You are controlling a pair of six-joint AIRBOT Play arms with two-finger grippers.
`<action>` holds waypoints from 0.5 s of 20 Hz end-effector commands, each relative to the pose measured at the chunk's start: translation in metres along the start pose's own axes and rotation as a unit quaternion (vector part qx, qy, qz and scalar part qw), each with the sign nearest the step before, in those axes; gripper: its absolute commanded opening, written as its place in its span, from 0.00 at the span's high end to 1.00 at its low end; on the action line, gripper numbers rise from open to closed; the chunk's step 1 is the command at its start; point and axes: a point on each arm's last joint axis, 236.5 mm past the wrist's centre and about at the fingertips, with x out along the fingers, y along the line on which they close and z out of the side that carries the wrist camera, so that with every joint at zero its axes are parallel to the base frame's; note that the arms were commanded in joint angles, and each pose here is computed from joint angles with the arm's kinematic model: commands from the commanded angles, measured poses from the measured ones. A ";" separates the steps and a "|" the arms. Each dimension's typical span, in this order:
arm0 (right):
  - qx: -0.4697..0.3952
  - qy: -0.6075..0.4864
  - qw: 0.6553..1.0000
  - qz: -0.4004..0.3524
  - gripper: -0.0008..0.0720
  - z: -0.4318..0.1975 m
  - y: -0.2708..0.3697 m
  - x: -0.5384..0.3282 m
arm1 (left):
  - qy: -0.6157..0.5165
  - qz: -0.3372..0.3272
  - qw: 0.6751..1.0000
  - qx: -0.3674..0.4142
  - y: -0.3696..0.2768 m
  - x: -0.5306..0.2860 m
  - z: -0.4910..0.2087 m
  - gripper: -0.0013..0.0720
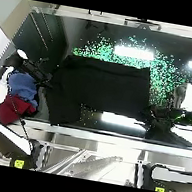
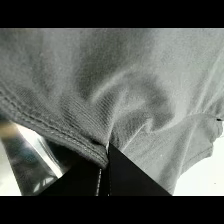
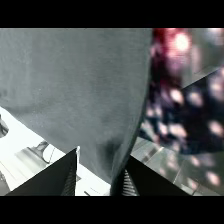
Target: Fold the shirts.
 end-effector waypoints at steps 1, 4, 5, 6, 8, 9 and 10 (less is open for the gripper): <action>-0.004 -0.008 1.000 -0.008 0.70 0.004 0.000 0.005 | -0.001 0.000 1.000 0.014 0.000 -0.001 0.000 0.95; -0.011 -0.003 1.000 0.006 0.96 0.001 0.009 0.003 | -0.003 -0.002 1.000 0.015 -0.002 -0.002 0.001 0.95; -0.023 -0.010 1.000 0.013 0.96 0.005 0.017 -0.002 | -0.012 -0.011 1.000 0.020 -0.009 -0.006 0.003 0.95; -0.038 -0.028 0.999 0.022 0.96 0.012 0.031 -0.012 | -0.034 -0.031 0.998 0.039 -0.026 -0.015 0.008 0.95; -0.091 -0.077 0.992 0.048 0.96 0.028 0.080 -0.046 | -0.106 -0.074 0.987 0.095 -0.072 -0.055 0.018 0.95; -0.131 -0.108 0.984 0.059 0.96 0.033 0.113 -0.071 | -0.148 -0.106 0.976 0.120 -0.102 -0.082 0.018 0.95; -0.181 -0.149 0.970 0.073 0.96 0.036 0.154 -0.102 | -0.195 -0.157 0.955 0.155 -0.143 -0.119 0.011 0.95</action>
